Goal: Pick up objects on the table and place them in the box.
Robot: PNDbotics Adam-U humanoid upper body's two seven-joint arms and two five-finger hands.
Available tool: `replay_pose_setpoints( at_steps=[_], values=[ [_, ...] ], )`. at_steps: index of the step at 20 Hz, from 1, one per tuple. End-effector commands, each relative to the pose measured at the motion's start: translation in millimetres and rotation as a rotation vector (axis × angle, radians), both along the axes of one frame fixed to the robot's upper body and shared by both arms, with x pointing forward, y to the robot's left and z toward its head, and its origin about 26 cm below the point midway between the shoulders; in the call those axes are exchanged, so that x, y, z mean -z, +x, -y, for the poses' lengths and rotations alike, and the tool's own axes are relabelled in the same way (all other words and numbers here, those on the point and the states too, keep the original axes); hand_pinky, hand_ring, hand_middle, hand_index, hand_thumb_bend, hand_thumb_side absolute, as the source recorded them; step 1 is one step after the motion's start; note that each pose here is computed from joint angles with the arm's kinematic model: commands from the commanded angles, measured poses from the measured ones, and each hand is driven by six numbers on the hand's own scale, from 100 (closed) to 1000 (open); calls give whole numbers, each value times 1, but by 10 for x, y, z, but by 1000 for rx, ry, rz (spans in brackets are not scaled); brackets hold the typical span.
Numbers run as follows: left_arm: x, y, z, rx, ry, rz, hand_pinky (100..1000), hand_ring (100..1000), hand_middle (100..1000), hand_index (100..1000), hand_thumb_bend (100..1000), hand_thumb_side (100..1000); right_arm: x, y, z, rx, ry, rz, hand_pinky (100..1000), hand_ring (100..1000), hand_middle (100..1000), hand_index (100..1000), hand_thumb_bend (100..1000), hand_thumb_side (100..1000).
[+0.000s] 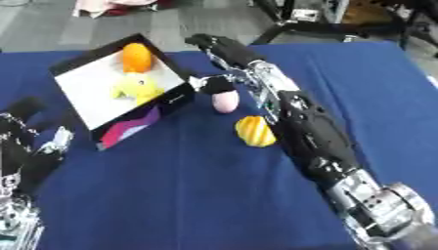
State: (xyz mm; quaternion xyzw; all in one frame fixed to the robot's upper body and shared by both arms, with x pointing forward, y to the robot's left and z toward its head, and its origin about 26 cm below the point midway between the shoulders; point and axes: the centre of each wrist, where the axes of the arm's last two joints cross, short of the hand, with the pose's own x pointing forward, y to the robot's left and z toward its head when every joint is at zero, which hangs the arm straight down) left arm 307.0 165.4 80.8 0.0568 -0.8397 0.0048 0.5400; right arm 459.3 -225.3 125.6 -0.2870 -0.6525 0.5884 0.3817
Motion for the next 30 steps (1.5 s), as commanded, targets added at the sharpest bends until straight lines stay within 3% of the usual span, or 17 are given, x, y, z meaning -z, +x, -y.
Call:
replay_pose_setpoints(
  at_steps=[1,6,7,12,13,14,16,17,18,19,20,21,23,24,25,26,30],
  values=[
    [-64,12,-50,-14,9,25,730,866,638,752,493,156,-156,-9,219,58,6,-88,936,909,950,996,100,807],
    [-64,10,-56,-16,11,23,729,867,637,752,495,156,3,-11,291,100,-54,-202,946,923,956,997,100,881],
    [-65,10,-55,-16,10,23,729,867,637,752,495,155,28,-5,289,103,-77,-211,954,934,965,999,100,849],
    [-70,12,-50,-15,9,24,729,867,637,752,496,156,134,17,268,111,-171,-219,959,940,970,999,100,873],
    [-72,12,-47,-14,9,25,729,867,637,752,497,156,150,19,274,111,-182,-221,982,965,969,990,100,715],
    [-75,13,-42,-12,8,26,729,867,637,752,497,155,177,23,269,109,-210,-233,982,965,960,983,100,689],
    [-77,14,-39,-11,7,27,729,867,637,752,497,155,213,29,234,104,-264,-244,981,953,901,946,100,543],
    [-77,14,-39,-12,6,27,729,867,637,752,498,155,217,30,221,102,-282,-239,976,931,821,884,100,404],
    [-76,14,-39,-12,6,27,729,867,637,752,498,154,215,32,211,101,-296,-229,972,918,781,843,100,337],
    [-75,14,-39,-12,6,27,729,867,637,752,498,155,204,36,201,100,-306,-213,956,873,630,700,100,317],
    [-75,14,-39,-12,6,27,729,867,637,752,497,154,167,41,189,101,-309,-185,946,848,564,609,100,310],
    [-74,13,-39,-12,6,27,729,867,637,752,498,154,115,46,174,105,-306,-151,929,813,501,497,100,287],
    [-73,13,-41,-14,5,26,729,867,637,752,498,154,-26,50,145,117,-272,-76,899,756,441,354,100,230],
    [-72,13,-43,-15,5,26,729,867,637,752,498,154,-117,54,129,121,-243,-36,893,744,430,330,100,216],
    [-70,12,-44,-16,4,25,729,867,636,752,498,154,-217,56,110,124,-211,4,883,724,422,307,100,412],
    [-68,11,-44,-16,4,24,729,867,637,752,498,154,-341,59,84,124,-184,51,878,714,412,301,100,174],
    [-64,7,-36,-11,5,23,729,867,636,752,498,154,-709,78,-91,101,-67,189,867,685,410,297,100,117]
  ],
)
